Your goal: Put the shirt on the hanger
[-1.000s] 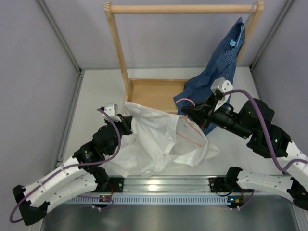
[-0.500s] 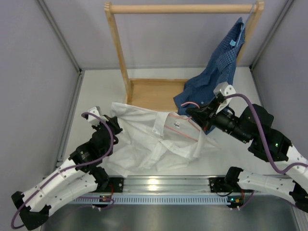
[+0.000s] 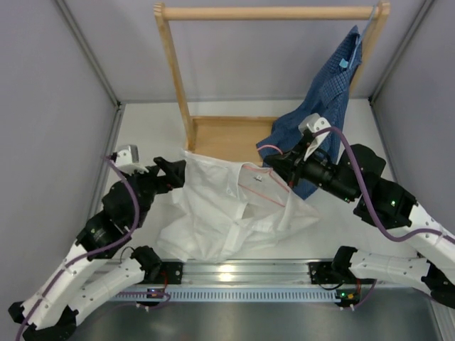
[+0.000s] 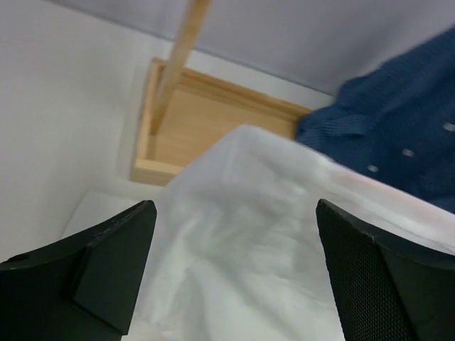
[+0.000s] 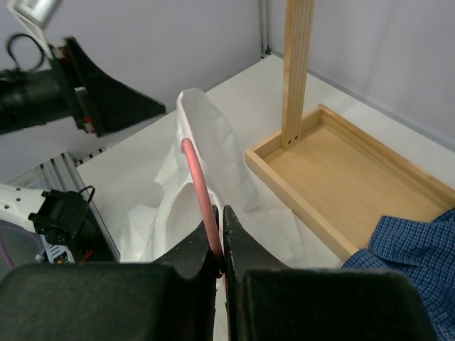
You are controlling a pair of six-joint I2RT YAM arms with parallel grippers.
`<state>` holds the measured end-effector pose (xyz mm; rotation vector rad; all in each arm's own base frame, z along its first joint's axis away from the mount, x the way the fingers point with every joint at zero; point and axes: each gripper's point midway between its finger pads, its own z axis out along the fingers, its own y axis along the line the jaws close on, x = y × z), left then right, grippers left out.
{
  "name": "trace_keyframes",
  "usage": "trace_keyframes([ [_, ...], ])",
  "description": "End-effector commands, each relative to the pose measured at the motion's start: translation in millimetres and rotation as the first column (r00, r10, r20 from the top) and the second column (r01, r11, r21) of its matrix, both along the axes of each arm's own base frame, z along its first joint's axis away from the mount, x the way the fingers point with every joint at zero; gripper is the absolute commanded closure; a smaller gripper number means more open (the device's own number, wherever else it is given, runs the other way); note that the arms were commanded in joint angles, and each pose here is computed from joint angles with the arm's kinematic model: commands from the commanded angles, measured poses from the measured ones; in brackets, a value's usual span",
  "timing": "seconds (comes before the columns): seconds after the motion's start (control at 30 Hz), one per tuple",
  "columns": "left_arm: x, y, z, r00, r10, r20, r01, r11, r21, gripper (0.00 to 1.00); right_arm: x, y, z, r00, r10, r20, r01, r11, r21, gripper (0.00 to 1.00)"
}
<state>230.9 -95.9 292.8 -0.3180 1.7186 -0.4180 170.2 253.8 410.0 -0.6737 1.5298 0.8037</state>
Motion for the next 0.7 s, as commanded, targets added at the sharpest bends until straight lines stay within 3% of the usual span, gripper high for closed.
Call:
trace_keyframes([
  [0.0, -35.9, -41.0, 97.6, 0.900, -0.363, 0.240, 0.366, 0.930, 0.032, 0.02, -1.0, -8.6, 49.4, 0.997, -0.025, 0.076, 0.018, 0.995, 0.095, 1.00],
  [0.03, -44.6, -53.4, 110.3, 0.842, -0.458, 0.285, 0.448, 0.888, 0.104, 0.02, -1.1, -8.5, 48.6, 0.997, -0.023, 0.074, 0.017, 0.996, 0.088, 1.00],
  [0.07, -59.0, -84.5, 119.3, 0.728, -0.614, 0.304, 0.599, 0.786, 0.153, 0.02, -2.6, -8.0, 42.2, 0.998, -0.013, 0.060, 0.009, 0.998, 0.062, 1.00],
  [0.1, -69.7, -96.1, 138.0, 0.651, -0.684, 0.329, 0.660, 0.724, 0.199, 0.02, -8.2, -2.3, 36.3, 0.998, 0.036, 0.056, -0.037, 0.999, 0.030, 1.00],
  [0.17, -78.9, -123.0, 135.3, 0.511, -0.816, 0.269, 0.754, 0.576, 0.317, 0.02, -16.2, -1.0, 31.1, 0.996, 0.080, 0.035, -0.080, 0.997, -0.004, 1.00],
  [0.2, -87.0, -149.4, 120.7, 0.374, -0.907, 0.194, 0.842, 0.419, 0.338, 0.02, -21.8, -0.1, 23.3, 0.994, 0.108, 0.014, -0.108, 0.994, -0.017, 1.00],
  [0.23, -95.2, -157.3, 124.3, 0.271, -0.945, 0.183, 0.850, 0.324, 0.415, 0.02, -24.4, -0.7, 21.3, 0.993, 0.119, 0.010, -0.119, 0.993, -0.019, 1.00],
  [0.3, -113.2, -170.9, 109.9, 0.088, -0.987, 0.132, 0.882, 0.139, 0.450, 0.02, -33.2, -1.4, 14.0, 0.987, 0.158, -0.008, -0.158, 0.987, -0.034, 1.00],
  [0.37, -115.2, -174.3, 105.7, 0.017, -0.992, 0.123, 0.845, 0.080, 0.528, 0.02, -41.7, -2.6, 9.1, 0.980, 0.196, -0.023, -0.197, 0.979, -0.050, 1.00],
  [0.47, -114.2, -179.3, 101.9, -0.044, -0.993, 0.107, 0.807, 0.028, 0.589, 0.02, -62.8, -2.8, 7.3, 0.956, 0.291, -0.041, -0.292, 0.956, -0.035, 1.00],
  [0.5, -118.0, -179.4, 95.6, -0.072, -0.994, 0.079, 0.816, -0.014, 0.578, 0.03, -70.8, -3.7, 8.2, 0.945, 0.324, -0.045, -0.325, 0.945, -0.025, 1.00],
  [0.53, -121.6, -185.7, 88.5, -0.140, -0.989, 0.055, 0.826, -0.085, 0.557, 0.04, -72.8, -4.7, 8.5, 0.943, 0.330, -0.044, -0.331, 0.943, -0.021, 1.00],
  [0.67, -129.4, -196.0, 77.7, -0.256, -0.966, 0.020, 0.865, -0.220, 0.451, 0.11, -75.5, -7.2, 10.5, 0.941, 0.336, -0.033, -0.337, 0.941, -0.016, 1.00],
])
